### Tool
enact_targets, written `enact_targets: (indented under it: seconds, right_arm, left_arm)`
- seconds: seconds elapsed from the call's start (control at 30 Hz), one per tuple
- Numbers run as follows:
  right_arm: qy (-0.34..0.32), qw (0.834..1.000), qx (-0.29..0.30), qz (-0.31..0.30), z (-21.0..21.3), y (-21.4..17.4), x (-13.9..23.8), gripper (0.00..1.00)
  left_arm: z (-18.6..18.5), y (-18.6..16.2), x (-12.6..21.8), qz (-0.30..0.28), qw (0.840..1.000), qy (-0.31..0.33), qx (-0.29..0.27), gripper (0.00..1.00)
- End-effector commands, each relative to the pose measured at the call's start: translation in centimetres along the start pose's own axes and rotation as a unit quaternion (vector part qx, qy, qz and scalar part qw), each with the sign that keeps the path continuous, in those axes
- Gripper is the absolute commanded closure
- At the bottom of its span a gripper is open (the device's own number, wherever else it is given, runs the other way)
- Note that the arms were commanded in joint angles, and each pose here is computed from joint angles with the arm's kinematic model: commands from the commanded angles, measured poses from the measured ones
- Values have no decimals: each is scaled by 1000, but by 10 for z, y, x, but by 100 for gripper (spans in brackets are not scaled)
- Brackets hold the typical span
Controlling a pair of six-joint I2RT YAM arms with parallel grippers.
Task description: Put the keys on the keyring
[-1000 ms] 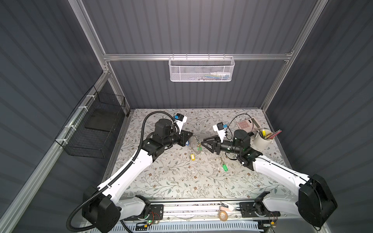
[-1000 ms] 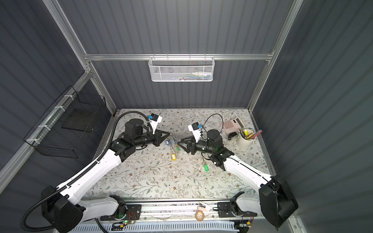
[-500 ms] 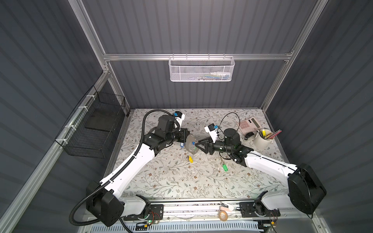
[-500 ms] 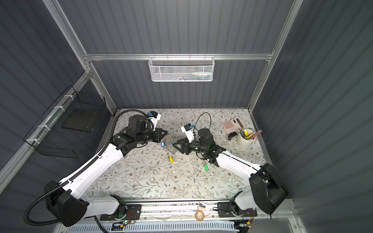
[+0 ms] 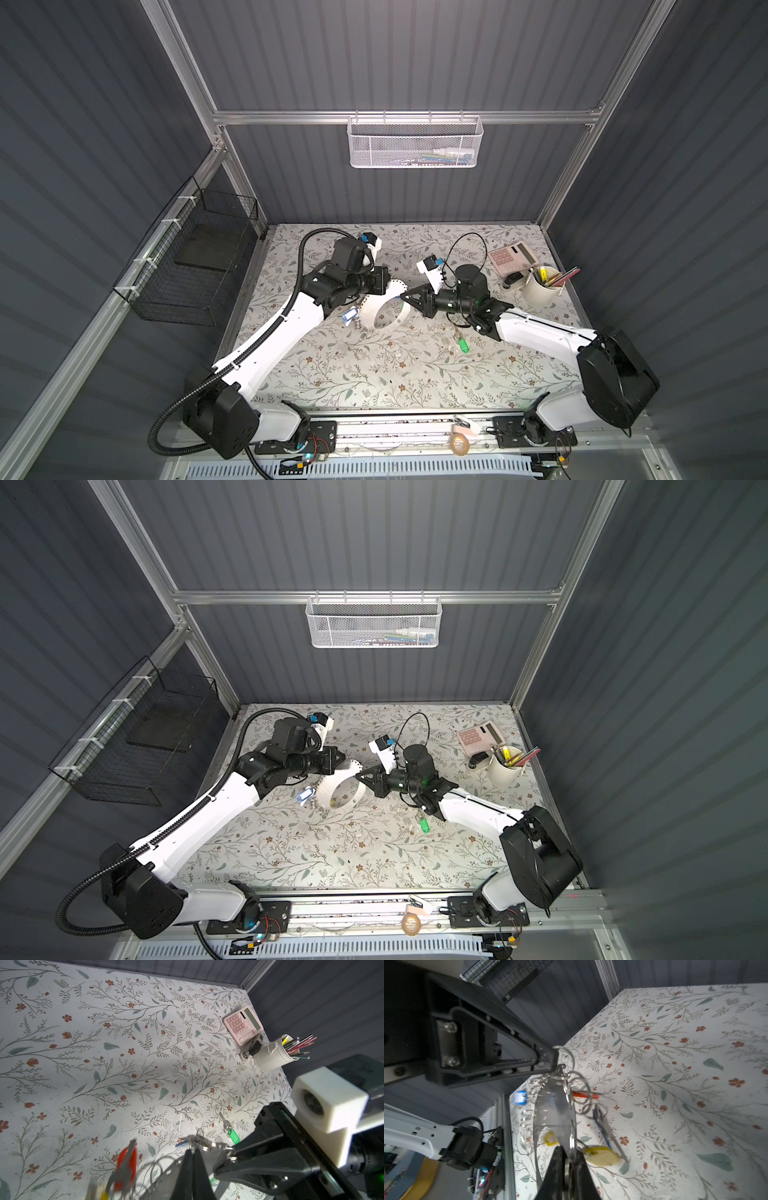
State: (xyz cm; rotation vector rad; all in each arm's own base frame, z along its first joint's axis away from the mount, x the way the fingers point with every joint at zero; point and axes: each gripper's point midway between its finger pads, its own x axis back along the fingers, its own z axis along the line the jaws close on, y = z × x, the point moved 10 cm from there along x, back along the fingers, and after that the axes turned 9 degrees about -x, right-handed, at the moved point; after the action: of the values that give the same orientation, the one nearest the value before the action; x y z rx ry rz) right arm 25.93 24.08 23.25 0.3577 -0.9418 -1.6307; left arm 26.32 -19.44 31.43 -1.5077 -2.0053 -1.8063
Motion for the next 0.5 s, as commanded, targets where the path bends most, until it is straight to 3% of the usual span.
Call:
enact_targets:
  seconds: [0.0,0.47]
  right_arm:
    - [14,1000,0,-8,3,3,-2,98]
    - [24,1000,16,2,10,-3,4,100]
  left_arm:
    - [-9,13,9,-25,1000,-12,0,100]
    - [-7,11,9,-29,999,1,-28,100]
